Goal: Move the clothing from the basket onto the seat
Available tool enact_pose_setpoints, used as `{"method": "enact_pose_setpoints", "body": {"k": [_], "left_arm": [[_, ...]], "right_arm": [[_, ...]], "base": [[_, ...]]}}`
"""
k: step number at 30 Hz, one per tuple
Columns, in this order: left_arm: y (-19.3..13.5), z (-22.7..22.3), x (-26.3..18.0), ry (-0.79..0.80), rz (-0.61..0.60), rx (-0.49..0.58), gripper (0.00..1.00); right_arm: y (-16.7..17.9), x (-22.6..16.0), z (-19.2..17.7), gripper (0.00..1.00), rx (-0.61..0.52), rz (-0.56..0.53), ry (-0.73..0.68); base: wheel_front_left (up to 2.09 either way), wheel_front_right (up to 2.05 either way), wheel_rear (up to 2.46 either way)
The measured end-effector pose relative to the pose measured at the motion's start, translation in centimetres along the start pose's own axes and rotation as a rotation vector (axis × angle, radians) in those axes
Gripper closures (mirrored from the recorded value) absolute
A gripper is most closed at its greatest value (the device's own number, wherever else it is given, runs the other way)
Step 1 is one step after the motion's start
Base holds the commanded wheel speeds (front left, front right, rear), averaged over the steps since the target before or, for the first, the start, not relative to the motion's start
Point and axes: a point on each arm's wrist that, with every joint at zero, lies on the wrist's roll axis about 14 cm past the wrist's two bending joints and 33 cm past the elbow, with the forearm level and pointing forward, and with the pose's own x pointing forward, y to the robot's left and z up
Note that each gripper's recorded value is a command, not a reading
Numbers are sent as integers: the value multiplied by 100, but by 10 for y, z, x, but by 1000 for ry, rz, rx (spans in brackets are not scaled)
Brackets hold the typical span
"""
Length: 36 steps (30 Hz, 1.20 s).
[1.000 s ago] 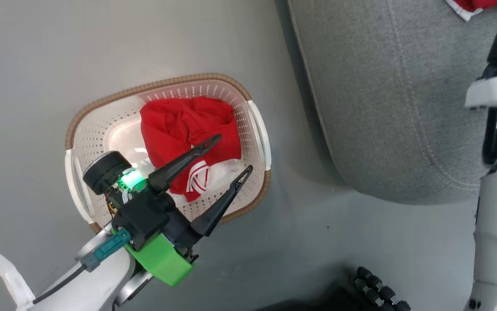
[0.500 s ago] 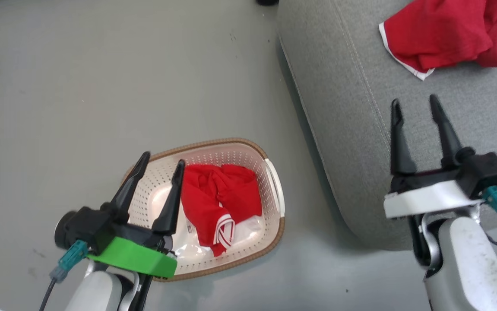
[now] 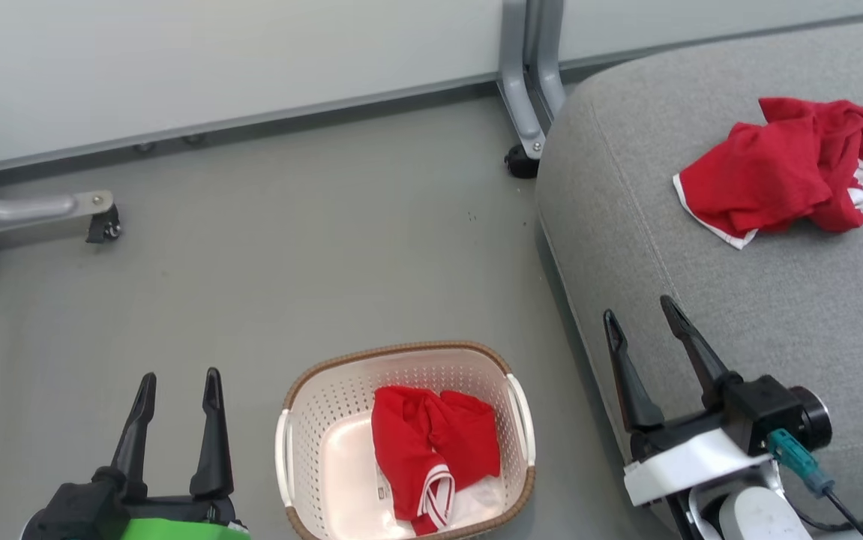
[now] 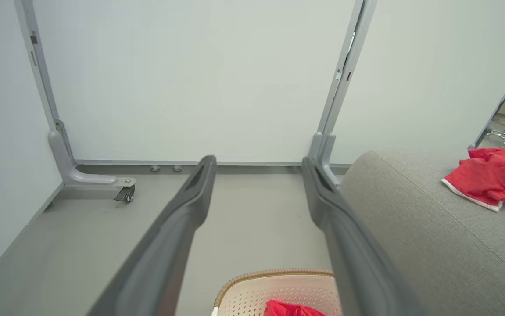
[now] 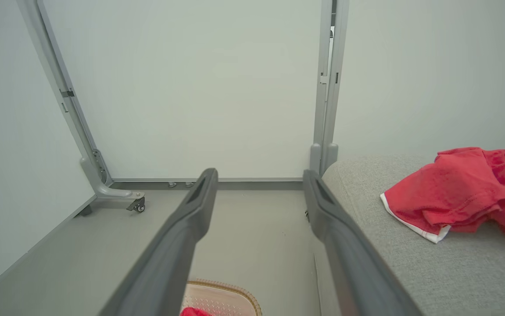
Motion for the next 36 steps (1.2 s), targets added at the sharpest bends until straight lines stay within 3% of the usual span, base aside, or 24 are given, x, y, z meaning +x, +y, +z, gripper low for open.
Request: {"method": "enact_pose_setpoints", "body": {"k": [12, 36], "left_arm": [[18, 20, -50, -44, 75, 80, 0], [6, 12, -54, -21, 34, 84, 0]], "right_arm": [[18, -34, 5, 0, 29, 27, -5], [12, -47, 12, 0, 21, -1, -23]], "base": [[0, 0, 0], [0, 0, 0]]}}
